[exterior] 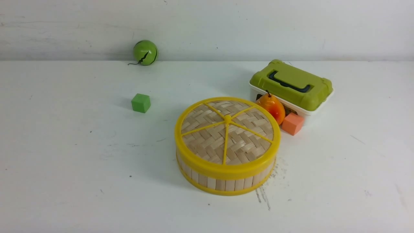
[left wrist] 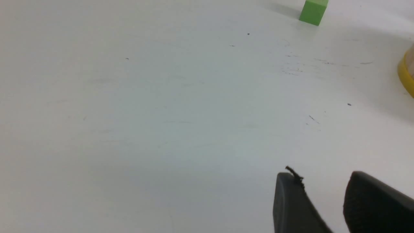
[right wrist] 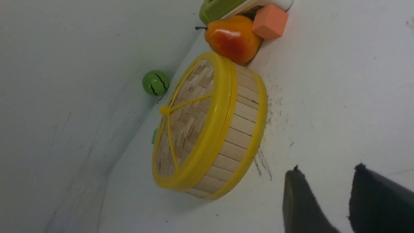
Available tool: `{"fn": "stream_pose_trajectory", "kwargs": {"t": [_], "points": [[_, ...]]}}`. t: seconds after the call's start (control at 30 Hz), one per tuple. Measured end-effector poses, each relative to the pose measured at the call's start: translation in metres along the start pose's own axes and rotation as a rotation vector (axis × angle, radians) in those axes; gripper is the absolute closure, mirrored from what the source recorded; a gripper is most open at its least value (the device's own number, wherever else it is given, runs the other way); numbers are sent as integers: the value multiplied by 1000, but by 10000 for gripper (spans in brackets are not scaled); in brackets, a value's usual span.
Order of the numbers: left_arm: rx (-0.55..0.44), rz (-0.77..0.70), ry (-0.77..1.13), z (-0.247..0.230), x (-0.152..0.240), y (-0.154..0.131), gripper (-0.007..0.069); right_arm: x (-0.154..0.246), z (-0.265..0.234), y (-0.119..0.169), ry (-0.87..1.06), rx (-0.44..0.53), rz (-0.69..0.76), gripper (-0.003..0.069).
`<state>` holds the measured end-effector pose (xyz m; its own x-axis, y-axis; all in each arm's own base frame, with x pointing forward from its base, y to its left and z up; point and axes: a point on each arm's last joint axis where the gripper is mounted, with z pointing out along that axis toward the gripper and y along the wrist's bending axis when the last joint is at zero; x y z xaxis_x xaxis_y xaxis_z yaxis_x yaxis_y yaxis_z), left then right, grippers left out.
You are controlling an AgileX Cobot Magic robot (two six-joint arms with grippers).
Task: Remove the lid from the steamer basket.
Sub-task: Use the right arm to lift the lid of the steamer
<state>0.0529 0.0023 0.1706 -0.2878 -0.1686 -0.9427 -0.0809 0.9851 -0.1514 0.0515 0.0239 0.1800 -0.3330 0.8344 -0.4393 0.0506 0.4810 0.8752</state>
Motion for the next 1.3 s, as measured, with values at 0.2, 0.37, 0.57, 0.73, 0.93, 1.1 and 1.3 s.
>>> {"fn": "stream_pose_trajectory", "kwargs": {"t": [0.2,0.37,0.57,0.73,0.93,1.1,1.3], "points": [[0,0,0,0,0,0,386,-14,-12,33,-35,-71,-323,424],[0,0,0,0,0,0,386,-56,-24,115,-33,-55,-715,568],[0,0,0,0,0,0,386,-109,12,192,277,105,-988,679],[0,0,0,0,0,0,386,-134,47,225,491,138,-1059,678],[0,0,0,0,0,0,386,-135,121,254,733,99,-1121,666],[0,0,0,0,0,0,386,-117,189,265,821,162,-1166,666],[0,0,0,0,0,0,386,-86,253,268,875,190,-1178,659]]}}
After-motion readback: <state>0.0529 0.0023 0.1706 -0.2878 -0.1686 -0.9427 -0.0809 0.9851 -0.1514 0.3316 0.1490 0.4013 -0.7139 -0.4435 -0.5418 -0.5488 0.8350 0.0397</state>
